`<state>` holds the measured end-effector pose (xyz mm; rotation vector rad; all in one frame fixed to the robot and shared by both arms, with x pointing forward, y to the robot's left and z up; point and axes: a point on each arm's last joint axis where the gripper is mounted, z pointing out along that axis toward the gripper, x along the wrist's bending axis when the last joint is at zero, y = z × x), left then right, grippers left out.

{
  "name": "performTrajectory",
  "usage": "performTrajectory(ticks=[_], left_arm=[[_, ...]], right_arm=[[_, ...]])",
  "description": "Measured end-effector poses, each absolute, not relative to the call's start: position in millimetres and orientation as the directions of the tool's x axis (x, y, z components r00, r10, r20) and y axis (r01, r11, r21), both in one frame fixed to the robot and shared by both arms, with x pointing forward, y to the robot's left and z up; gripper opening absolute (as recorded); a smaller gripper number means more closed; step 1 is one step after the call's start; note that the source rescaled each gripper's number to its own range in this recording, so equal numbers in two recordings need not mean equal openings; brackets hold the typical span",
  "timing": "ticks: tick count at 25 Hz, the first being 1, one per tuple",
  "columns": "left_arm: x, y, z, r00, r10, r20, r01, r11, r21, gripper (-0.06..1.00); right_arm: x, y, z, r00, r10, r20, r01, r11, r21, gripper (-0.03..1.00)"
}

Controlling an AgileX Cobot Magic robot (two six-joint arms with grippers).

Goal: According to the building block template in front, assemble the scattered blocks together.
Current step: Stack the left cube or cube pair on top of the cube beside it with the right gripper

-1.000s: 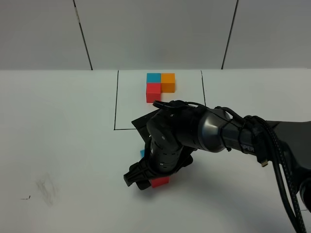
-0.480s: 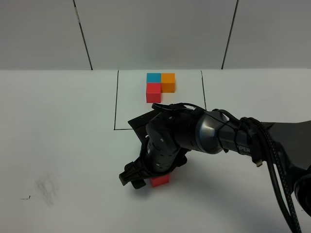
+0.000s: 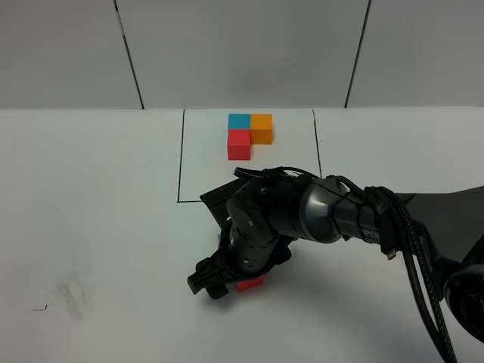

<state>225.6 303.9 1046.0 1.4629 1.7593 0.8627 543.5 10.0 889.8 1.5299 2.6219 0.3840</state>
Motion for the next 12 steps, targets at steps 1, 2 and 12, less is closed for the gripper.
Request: performTrajectory(ticks=[1, 2, 12], left_arm=[[225.6, 303.9, 1046.0, -0.135, 0.987, -0.088, 0.534, 0.148, 0.832, 1.00], [225.6, 303.9, 1046.0, -0.135, 0.987, -0.088, 0.534, 0.148, 0.832, 1.00], [225.6, 303.9, 1046.0, -0.135, 0.987, -0.088, 0.534, 0.148, 0.832, 1.00]], right_arm=[[543.5, 10.0, 889.8, -0.497, 0.866, 0.055, 0.845, 0.469, 0.255, 0.63], [543.5, 10.0, 889.8, -0.498, 0.866, 0.055, 0.845, 0.470, 0.255, 0.61], [544.4, 9.2, 889.8, -0.495, 0.867, 0.057, 0.846, 0.467, 0.256, 0.20]])
